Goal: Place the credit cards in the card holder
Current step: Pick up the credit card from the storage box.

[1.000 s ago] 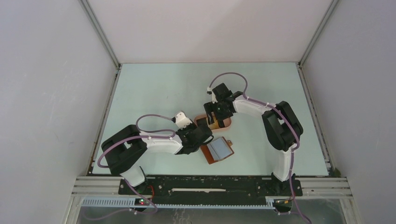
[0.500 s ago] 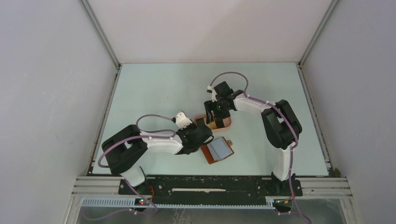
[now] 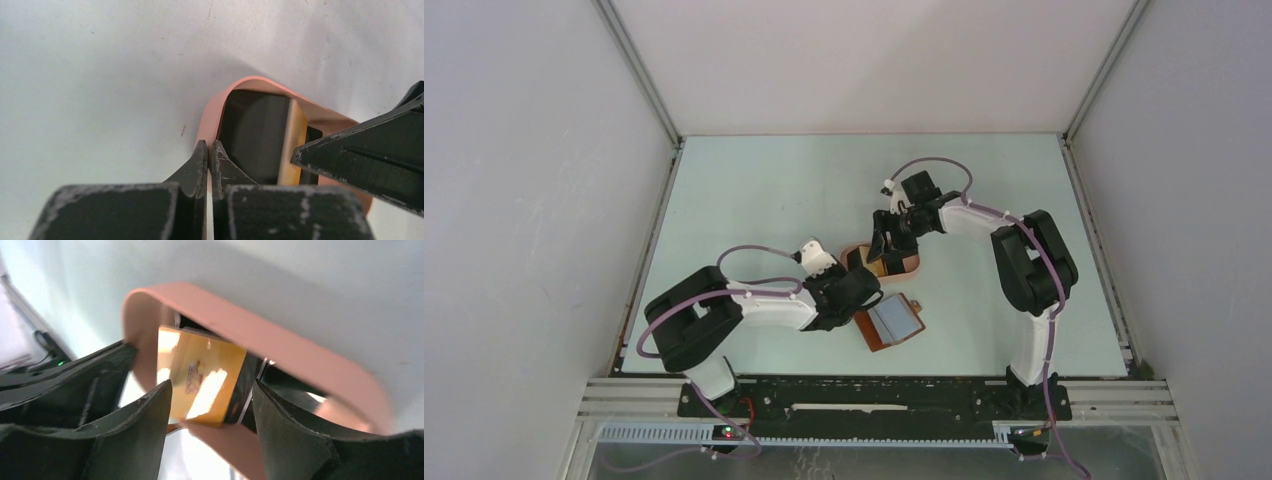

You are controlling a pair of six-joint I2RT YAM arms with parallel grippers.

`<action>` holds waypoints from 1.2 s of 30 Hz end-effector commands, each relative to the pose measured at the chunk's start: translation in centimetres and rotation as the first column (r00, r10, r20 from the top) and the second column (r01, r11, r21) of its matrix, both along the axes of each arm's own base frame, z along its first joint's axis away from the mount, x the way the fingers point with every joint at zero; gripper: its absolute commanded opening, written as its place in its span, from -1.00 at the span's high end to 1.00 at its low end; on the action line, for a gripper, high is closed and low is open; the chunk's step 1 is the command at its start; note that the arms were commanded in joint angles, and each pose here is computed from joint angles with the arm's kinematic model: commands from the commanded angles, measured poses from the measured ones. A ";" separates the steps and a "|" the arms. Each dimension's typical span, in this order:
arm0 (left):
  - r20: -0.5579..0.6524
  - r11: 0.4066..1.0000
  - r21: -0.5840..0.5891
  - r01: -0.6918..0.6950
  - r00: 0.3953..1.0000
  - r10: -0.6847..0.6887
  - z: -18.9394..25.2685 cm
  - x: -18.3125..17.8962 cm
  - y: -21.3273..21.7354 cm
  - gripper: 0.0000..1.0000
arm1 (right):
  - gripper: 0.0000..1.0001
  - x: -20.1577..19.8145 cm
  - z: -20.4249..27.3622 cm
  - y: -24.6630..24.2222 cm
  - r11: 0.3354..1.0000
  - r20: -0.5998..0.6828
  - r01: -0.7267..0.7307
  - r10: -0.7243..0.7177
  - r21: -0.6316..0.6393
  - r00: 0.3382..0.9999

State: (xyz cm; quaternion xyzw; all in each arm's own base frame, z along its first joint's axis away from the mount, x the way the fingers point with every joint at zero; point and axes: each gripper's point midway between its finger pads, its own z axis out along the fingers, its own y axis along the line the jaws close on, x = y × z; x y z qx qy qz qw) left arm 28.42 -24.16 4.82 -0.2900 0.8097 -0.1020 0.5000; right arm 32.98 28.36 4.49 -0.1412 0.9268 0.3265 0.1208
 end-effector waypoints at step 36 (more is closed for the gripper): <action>-0.008 0.995 -0.102 -0.003 1.000 0.002 0.3 0.7 -2.1 1.00 | -0.76 1.5 -1.1 0.7 0.913 0.323 0.036 0.107 -0.406 0.940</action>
